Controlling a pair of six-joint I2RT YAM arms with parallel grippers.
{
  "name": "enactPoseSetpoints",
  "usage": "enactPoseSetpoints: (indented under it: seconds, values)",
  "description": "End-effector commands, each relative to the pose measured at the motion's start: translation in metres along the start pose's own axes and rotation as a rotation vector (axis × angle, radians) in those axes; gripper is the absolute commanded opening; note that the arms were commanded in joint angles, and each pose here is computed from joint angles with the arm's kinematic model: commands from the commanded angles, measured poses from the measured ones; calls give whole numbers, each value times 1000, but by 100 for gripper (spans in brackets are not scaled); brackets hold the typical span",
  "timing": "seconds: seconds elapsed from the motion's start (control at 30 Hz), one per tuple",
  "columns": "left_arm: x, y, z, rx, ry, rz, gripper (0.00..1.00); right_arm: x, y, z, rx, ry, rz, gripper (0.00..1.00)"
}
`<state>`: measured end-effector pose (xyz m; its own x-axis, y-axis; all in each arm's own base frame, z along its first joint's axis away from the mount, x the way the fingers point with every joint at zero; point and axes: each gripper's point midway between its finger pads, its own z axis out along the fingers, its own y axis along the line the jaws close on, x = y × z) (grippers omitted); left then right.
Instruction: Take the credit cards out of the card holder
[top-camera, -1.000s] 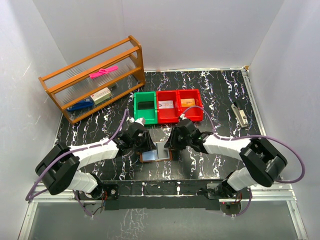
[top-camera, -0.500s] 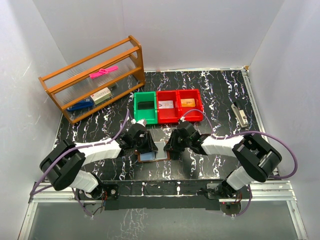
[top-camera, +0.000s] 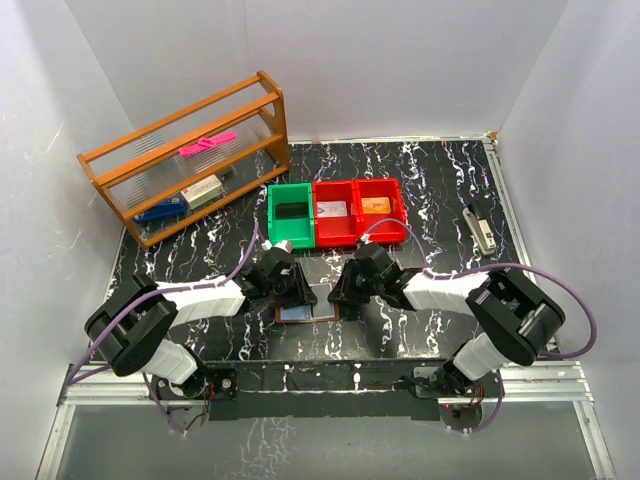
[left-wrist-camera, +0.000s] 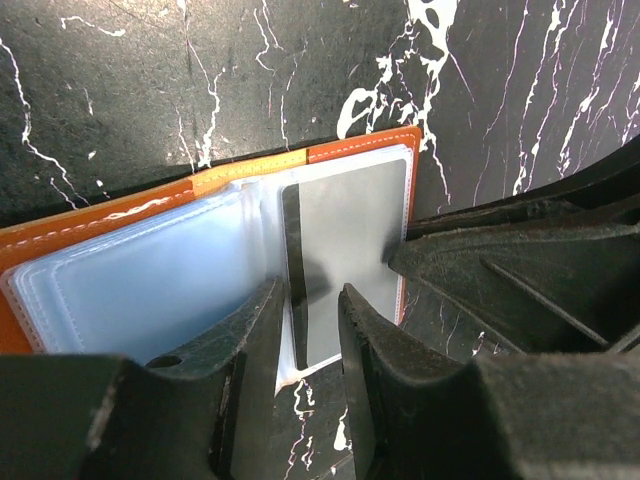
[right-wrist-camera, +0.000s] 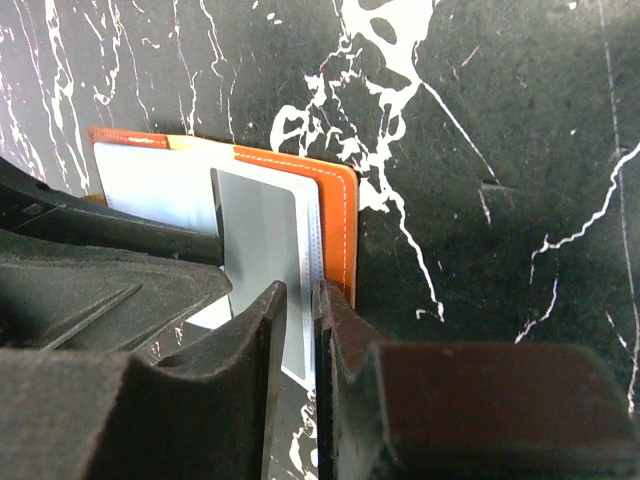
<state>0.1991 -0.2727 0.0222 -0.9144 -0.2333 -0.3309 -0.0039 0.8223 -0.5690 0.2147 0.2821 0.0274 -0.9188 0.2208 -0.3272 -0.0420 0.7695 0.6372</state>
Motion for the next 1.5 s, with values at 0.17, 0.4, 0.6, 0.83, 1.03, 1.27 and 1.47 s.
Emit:
enactPoseSetpoints:
  seconds: [0.17,0.4,0.6,0.83,1.03,1.27,1.47]
  values:
    - [8,23,-1,-85,7,5,28,-23,16,-21,34,-60,-61,22]
    - [5,22,-6,-86,-7,13,28,-18,36,-18,-64,-20,-68,22]
    - [3,19,-7,-77,-11,21,28,-6,30,-5,-76,31,-40,21]
    - [3,18,-7,-74,-8,21,29,2,18,3,-49,57,-29,19]
    - [4,18,-8,-75,-6,23,31,4,14,7,-34,59,-4,18]
    - [0,38,-12,-170,-38,46,35,15,-19,15,88,84,8,16]
    - [8,39,-6,-126,-33,-7,38,24,-22,17,72,121,-10,14]
